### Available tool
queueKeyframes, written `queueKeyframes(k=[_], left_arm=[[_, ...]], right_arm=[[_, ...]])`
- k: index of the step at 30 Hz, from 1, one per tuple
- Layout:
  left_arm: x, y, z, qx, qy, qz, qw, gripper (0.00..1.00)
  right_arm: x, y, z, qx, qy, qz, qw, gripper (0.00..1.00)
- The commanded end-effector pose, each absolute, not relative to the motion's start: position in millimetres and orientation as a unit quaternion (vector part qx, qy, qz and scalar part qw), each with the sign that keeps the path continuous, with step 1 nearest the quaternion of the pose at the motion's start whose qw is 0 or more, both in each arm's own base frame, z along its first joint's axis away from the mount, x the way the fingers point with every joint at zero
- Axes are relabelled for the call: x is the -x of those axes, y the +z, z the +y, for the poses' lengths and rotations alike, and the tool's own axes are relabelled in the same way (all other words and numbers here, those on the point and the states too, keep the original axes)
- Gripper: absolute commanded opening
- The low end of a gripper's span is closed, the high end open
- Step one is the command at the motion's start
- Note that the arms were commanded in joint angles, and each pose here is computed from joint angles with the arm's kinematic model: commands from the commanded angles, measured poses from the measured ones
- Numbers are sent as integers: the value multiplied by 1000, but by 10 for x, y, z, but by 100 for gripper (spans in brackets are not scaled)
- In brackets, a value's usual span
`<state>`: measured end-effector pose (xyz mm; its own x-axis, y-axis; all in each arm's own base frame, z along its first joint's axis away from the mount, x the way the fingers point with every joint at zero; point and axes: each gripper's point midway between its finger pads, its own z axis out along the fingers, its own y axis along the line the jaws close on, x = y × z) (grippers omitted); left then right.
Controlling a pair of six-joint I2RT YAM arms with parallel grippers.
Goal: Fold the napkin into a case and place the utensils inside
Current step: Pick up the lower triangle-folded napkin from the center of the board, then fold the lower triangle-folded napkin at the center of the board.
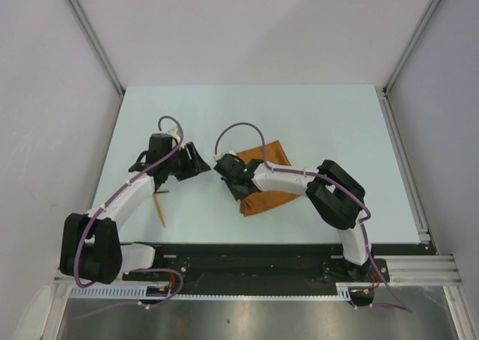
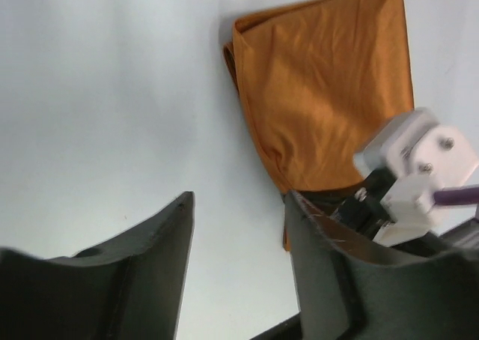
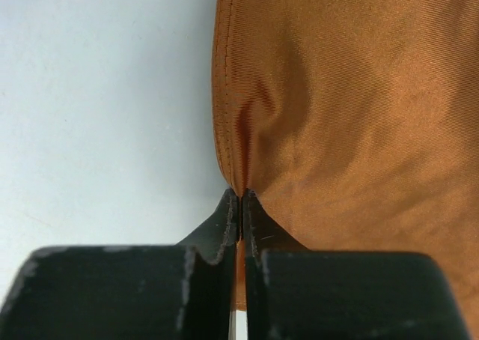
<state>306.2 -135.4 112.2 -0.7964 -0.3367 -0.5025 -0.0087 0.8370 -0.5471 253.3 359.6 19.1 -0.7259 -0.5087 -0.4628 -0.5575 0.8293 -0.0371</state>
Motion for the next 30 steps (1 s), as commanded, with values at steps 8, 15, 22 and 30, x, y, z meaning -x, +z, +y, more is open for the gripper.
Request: queueKeyframes(k=[8,15,22,30], left_arm=[[-2824,865,-2042,120,-379,887,234,78],[-2959,832,-2229,190,-380,879,216,80],[-3082,677,-2349,224,-370,885,172,74],[-3269,515,-2349,228,-321,906,154,60]], right_arm=[[-2508,689,3698,189,320,913,167,0],[-2521,755,3629,158,388,894,156,0],[-2494,802,3556,129,428,883,145,0],[-2567,839,3424,95,467,867,147,0]])
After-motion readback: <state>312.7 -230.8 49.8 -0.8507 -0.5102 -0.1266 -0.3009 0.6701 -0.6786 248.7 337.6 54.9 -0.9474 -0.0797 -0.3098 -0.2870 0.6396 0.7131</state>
